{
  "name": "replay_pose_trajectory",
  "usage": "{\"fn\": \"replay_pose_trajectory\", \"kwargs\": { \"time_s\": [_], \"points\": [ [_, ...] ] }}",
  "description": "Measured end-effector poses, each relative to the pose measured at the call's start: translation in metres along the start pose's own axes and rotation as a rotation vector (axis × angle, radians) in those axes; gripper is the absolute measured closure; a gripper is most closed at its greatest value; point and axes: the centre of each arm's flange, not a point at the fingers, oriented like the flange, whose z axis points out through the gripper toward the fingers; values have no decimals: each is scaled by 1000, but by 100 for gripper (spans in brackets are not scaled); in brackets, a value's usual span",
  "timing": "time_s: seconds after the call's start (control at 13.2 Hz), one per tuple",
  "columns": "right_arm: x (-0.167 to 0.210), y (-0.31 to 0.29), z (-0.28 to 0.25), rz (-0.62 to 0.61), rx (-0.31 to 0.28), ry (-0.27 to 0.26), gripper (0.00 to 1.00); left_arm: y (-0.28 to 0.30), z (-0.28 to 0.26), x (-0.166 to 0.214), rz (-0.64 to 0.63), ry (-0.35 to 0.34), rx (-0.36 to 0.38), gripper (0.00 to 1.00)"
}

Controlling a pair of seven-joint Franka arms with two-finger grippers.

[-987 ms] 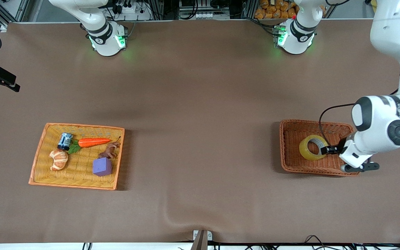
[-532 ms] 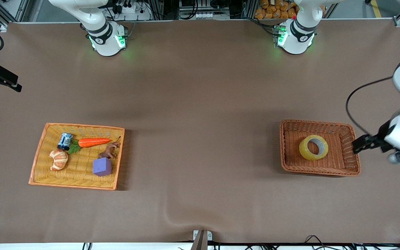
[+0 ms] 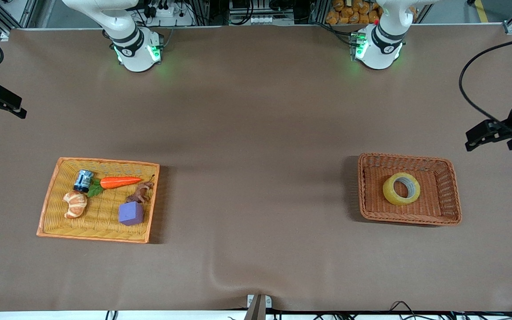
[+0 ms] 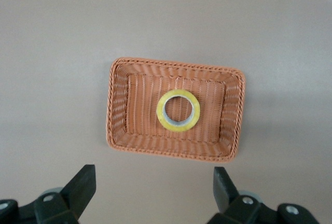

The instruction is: Transfer tape with both arms

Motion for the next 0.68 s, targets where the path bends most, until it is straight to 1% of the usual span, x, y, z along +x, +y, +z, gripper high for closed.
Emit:
{"fn": "replay_pose_trajectory", "kwargs": {
  "time_s": [0.23,0.38,0.68],
  "points": [
    [3,2,-4,3,-2,9,0,8,-17,-13,10,-21,-9,0],
    [4,2,-5,3,-3,13,0,16,-24,-21,19,-22,-16,0],
    [5,5,-4,10,-3,10,0,16,-26,-27,18,-28,-17,0]
  ]
}}
